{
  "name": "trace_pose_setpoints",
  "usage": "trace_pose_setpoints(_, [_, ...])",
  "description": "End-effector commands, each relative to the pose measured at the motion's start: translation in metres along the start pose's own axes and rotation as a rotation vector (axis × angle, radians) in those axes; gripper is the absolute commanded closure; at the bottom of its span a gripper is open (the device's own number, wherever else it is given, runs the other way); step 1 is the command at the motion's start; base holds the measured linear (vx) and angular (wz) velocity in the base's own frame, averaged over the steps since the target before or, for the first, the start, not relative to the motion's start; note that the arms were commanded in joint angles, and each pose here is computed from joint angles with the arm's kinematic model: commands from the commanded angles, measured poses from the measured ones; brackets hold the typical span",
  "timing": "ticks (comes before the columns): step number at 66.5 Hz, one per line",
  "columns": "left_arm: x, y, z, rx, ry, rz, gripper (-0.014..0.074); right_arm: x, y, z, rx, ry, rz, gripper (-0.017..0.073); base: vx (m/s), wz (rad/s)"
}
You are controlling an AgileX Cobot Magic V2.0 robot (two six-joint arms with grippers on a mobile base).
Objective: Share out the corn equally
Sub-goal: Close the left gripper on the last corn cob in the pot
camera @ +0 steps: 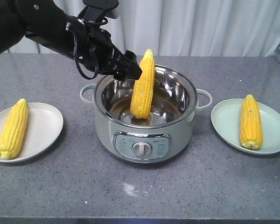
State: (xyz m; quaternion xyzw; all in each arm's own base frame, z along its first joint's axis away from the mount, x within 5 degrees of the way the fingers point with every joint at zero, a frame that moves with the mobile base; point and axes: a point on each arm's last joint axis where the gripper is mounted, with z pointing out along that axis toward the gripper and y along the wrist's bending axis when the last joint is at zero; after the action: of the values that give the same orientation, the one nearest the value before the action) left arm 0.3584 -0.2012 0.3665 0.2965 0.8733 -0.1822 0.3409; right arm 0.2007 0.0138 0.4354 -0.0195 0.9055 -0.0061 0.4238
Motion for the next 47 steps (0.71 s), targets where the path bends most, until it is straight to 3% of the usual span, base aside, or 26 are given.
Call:
trace_pose_setpoints(1, [-0.016,-0.006,-0.016,0.002,-0.117,-0.002,0.0008,-0.01,-0.003,-0.012,0.01,-0.106,-0.007,0.0356,0.0,0.0])
trace_pose_setpoints(47, [-0.008,0.011,0.052,-0.01,-0.112,-0.06,0.0008,-0.01,-0.003,-0.012,0.01,-0.107,-0.007,0.0356,0.0,0.0])
